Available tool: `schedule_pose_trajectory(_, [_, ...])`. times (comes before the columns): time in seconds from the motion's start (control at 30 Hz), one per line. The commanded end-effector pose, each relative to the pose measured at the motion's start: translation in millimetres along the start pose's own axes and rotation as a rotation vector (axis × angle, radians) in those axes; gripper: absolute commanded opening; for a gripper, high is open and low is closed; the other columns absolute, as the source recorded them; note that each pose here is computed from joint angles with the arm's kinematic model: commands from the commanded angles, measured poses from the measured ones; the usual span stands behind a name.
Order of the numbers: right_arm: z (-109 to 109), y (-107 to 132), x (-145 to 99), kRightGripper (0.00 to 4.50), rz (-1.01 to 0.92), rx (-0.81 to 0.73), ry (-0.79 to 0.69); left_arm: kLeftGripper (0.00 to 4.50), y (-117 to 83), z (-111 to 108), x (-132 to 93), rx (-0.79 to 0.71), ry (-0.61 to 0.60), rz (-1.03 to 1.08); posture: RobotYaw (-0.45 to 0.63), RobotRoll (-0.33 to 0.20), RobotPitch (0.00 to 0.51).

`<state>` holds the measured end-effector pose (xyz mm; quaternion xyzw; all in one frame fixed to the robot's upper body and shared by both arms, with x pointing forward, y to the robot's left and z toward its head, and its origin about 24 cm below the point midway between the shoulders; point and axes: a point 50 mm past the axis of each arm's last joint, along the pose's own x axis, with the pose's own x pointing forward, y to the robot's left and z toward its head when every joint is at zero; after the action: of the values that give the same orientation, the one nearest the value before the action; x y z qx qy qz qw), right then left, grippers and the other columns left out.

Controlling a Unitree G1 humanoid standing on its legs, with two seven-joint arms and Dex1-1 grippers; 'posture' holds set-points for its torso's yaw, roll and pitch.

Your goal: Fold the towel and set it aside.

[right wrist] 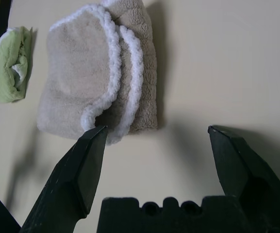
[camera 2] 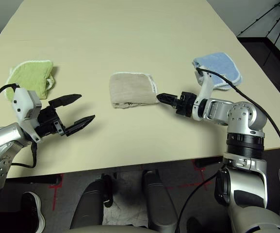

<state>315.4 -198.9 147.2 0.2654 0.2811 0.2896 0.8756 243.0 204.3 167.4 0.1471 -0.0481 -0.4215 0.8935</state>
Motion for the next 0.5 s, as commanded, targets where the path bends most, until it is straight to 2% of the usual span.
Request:
schedule_pose_trajectory(0.03, [-4.5, -4.2, -6.2, 4.49, -0.027, 0.012, 0.013, 4.46, -3.9, -4.2, 1.6, -0.009, 0.005, -0.008, -0.09, 0.0, 0.22])
schedule_pose_trajectory(0.5, [-12.9, -5.7, 3.7, 4.49, -0.076, 0.066, 0.062, 4.46, -7.8, -5.0, 0.7, -0.011, 0.009, -0.008, -0.07, 0.0, 0.221])
